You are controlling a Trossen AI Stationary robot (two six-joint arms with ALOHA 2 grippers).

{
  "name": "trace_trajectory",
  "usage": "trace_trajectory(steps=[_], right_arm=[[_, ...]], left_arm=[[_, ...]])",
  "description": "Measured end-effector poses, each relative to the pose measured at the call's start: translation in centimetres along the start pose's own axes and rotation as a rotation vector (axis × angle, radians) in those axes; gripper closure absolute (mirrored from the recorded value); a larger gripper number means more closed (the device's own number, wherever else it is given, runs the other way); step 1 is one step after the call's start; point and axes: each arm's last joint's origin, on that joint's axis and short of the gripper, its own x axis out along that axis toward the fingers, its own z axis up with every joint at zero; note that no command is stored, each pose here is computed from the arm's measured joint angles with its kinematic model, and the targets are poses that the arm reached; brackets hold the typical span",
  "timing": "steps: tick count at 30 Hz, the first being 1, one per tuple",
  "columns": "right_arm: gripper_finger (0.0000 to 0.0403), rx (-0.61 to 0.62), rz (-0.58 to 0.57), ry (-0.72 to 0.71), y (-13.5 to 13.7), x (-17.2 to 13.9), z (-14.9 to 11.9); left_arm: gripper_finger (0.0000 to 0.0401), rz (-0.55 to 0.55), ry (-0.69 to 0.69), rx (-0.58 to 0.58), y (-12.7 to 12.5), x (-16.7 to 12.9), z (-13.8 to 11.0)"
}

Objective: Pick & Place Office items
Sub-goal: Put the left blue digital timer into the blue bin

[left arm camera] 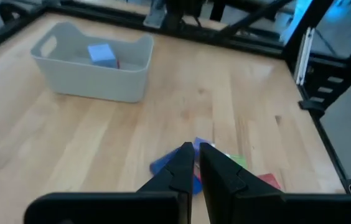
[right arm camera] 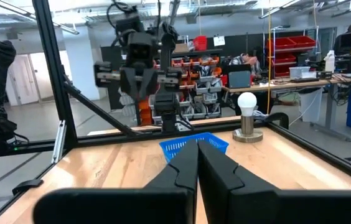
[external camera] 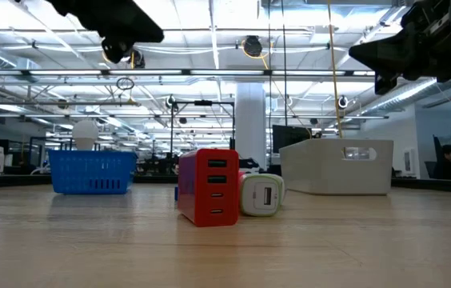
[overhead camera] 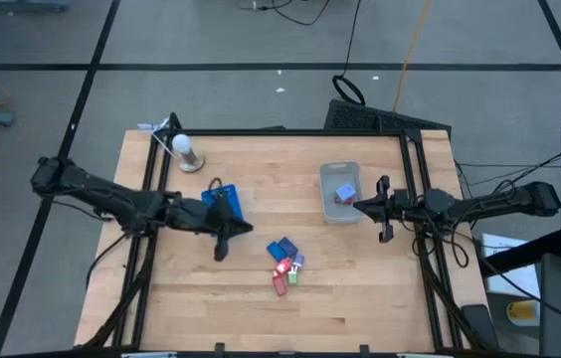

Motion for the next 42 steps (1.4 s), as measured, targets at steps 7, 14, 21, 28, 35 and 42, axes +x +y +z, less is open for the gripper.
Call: trace_trajectory(steps=[7,14,21,28,35,42], right_arm=[[0.0399,0.009,-0.001,0.002,0.0,0.0,0.0],[0.0399,0.016,0.000,0.002,0.0,0.0,0.0],[0.0399,0.024,-0.001,0.021,0.0,0.1,-0.2],[0.0399,0.024,-0.002,0.044,0.0,0.3,-0.5],[0.0399,0.022,-0.004,0.069,0.0,0.4,-0.8],[0.0399,0.019,-0.011,0.088,0.0,0.5,-1.1]], left_arm=[[0.0375,-0.038,0.259,-0.003,-0.1,3.9,0.3],[0.0375,-0.158,0.441,0.234,0.4,8.0,-0.3],[0.0375,-0.167,0.547,0.304,1.4,11.5,-0.5],[0.0324,-0.184,0.645,0.414,2.2,14.0,-0.8],[0.0208,-0.214,0.675,0.518,2.0,15.5,-1.9],[0.0144,-0.168,0.723,0.500,3.4,16.3,-2.7]])
